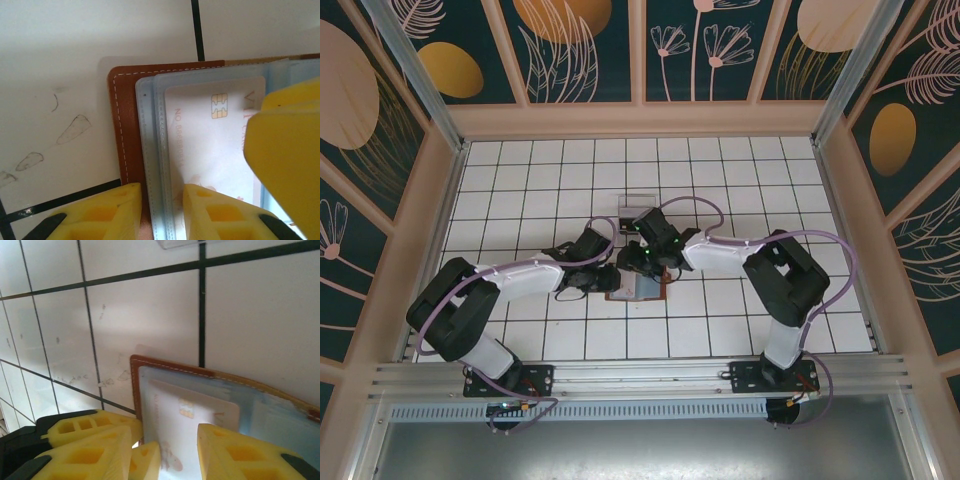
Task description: Take the credit cards out of the card holder
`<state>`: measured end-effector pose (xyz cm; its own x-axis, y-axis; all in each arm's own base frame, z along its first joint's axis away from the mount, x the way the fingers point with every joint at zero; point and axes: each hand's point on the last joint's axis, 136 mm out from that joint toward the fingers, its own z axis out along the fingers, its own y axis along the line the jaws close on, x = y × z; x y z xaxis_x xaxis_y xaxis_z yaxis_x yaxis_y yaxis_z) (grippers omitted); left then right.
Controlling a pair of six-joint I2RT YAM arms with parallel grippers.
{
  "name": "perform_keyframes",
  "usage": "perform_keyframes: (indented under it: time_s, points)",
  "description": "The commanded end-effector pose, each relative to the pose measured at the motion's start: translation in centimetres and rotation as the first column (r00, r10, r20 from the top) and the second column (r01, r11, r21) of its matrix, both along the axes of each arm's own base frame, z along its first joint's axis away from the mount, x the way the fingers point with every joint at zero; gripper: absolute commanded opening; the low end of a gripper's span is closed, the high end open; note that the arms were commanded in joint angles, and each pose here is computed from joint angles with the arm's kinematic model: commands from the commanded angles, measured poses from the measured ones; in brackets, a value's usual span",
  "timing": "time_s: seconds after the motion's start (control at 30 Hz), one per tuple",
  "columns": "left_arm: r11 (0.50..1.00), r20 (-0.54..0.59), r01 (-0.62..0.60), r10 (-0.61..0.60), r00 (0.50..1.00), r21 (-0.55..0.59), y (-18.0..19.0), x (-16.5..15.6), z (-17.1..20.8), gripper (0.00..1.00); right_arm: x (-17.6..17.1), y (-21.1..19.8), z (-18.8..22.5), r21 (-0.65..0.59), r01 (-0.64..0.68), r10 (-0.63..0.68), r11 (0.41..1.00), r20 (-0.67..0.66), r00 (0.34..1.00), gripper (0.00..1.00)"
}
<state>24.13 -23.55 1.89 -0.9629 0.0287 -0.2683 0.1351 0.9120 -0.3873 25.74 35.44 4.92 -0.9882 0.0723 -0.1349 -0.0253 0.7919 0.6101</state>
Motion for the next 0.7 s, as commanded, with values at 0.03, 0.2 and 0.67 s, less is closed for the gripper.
perform_keyframes:
  time_s: [0.03,0.2,0.67]
  points:
    - [0.999,-0.038,-0.016,0.017,0.999,0.034,0.9,-1.0,-0.9,0.30,-2.7,-1.3,-1.8,-0.041,-0.033,0.030,0.999,-0.083,0.996,0.40]
    - [0.999,-0.035,-0.018,0.020,0.999,0.036,0.9,-1.0,-0.9,0.30,-3.0,-1.3,-2.0,-0.029,-0.034,0.031,0.999,-0.091,0.995,0.41]
    - [0.999,-0.027,-0.021,0.022,0.999,0.040,1.0,-0.8,-0.5,0.36,-2.7,-3.8,-3.0,-0.189,-0.014,0.002,0.982,-0.059,0.998,0.41]
